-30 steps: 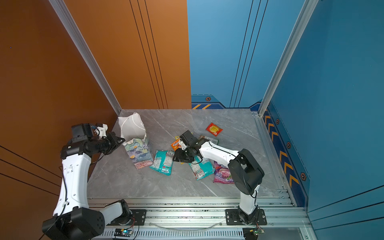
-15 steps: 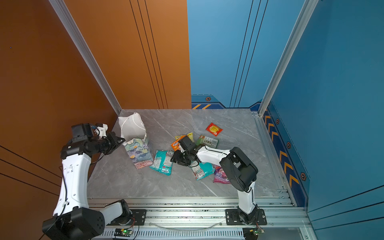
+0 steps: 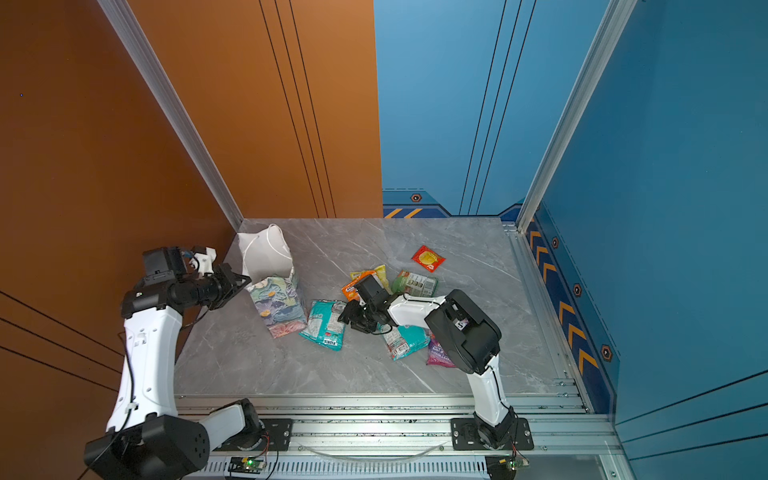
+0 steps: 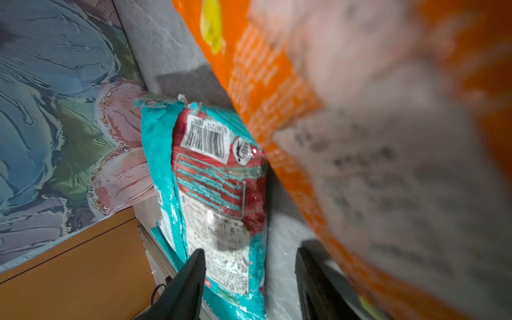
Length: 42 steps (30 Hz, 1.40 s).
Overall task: Place the snacks into the paper bag
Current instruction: Pick up the snack at the center of the table.
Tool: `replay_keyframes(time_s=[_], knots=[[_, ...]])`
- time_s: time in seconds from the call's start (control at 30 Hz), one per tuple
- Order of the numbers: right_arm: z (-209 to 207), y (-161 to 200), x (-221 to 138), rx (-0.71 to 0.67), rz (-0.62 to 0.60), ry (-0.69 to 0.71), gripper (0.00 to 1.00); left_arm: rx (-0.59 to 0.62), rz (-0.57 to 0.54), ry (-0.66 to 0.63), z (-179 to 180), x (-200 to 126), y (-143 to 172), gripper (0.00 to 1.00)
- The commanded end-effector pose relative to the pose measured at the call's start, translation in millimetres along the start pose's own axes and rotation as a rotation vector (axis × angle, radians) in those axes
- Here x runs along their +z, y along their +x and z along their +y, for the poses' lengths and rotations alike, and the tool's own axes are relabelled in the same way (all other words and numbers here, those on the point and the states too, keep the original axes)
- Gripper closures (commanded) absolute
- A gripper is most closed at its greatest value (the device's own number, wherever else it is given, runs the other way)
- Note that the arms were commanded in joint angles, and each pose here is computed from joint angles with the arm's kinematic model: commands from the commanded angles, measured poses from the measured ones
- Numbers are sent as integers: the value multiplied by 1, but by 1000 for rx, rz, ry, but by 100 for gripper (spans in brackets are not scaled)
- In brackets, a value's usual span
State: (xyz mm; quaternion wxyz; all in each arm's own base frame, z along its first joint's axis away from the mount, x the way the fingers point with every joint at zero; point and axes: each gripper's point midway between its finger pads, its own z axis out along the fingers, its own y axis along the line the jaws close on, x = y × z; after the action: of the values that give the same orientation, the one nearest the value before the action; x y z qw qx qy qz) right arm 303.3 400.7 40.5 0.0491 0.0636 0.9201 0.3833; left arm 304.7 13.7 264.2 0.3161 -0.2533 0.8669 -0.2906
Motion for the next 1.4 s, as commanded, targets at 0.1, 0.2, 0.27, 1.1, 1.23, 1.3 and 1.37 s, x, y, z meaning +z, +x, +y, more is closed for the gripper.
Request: replay_keyframes(time_s=[0.1,0.2,0.27,1.1,1.23,1.3,1.37], knots=[[14,-6,9,19,-10,-43,46,-23,25,26,-1,-1,9,100],[17,-7,12,34,-9,-67,46,-22,24,25,-1,-1,8,100],[24,-9,12,45,-12,-97,47,-22,26,26,-1,-1,9,100],[84,-41,-48,-85,-122,-182,100,-26,45,42,-2,2,12,100],[107,-47,-72,-150,-159,-188,100,-20,62,62,-6,5,14,100],[116,-49,-85,-184,-183,-185,100,-15,66,64,-8,5,15,100],[122,-52,-98,-219,-214,-168,100,-5,68,70,-11,5,15,100]])
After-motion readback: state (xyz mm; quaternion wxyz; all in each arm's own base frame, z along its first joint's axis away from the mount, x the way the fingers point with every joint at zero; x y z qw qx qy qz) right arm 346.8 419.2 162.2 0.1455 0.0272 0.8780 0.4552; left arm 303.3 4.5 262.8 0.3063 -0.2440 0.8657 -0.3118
